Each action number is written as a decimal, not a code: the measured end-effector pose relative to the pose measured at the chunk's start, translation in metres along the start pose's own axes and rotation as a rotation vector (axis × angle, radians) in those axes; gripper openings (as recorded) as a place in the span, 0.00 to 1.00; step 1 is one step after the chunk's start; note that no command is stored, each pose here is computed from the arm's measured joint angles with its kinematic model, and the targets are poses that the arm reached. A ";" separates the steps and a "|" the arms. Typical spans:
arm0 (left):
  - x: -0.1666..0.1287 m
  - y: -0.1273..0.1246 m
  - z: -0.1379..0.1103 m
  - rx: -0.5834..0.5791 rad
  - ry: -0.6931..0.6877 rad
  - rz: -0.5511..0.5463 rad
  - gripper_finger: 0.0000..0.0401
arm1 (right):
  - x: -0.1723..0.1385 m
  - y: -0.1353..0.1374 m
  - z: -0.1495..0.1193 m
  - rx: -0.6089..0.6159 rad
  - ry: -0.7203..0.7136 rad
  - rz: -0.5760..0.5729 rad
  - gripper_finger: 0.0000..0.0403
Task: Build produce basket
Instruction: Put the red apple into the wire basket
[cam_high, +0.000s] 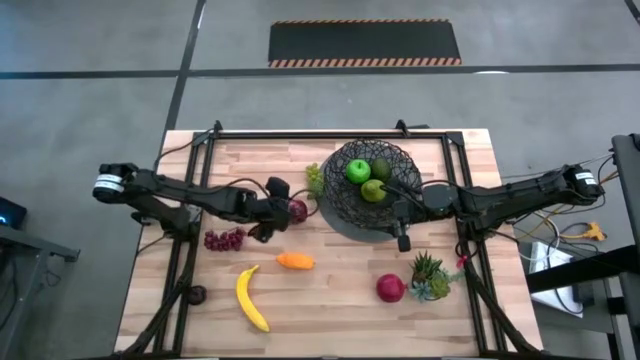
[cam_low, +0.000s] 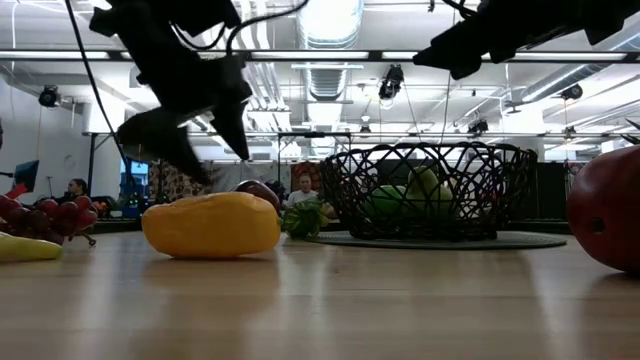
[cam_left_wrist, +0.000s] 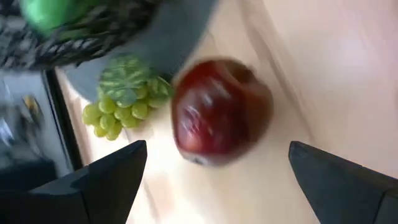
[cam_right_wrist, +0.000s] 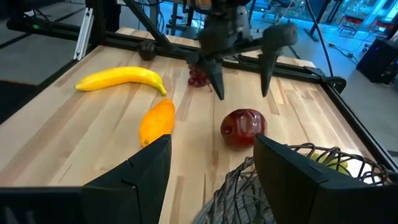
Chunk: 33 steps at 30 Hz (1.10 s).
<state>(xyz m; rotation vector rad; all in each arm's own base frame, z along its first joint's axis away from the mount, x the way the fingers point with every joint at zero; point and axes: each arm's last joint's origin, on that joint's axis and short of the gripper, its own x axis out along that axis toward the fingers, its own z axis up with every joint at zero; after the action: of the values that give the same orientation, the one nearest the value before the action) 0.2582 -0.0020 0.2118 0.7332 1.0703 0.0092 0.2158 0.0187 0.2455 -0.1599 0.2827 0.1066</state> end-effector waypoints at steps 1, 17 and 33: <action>0.000 -0.001 -0.001 0.062 0.013 -0.006 0.94 | 0.000 0.000 0.000 0.007 -0.002 -0.001 0.53; 0.023 -0.010 -0.007 0.290 -0.054 0.077 0.94 | 0.000 -0.002 0.004 0.061 -0.044 -0.034 0.53; 0.057 -0.015 -0.004 0.291 -0.031 0.067 0.94 | 0.000 -0.001 0.004 0.089 -0.043 -0.032 0.53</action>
<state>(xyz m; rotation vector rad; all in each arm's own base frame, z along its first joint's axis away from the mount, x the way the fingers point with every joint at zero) 0.2784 0.0086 0.1569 1.0286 1.0276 -0.1022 0.2170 0.0181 0.2497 -0.0739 0.2411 0.0654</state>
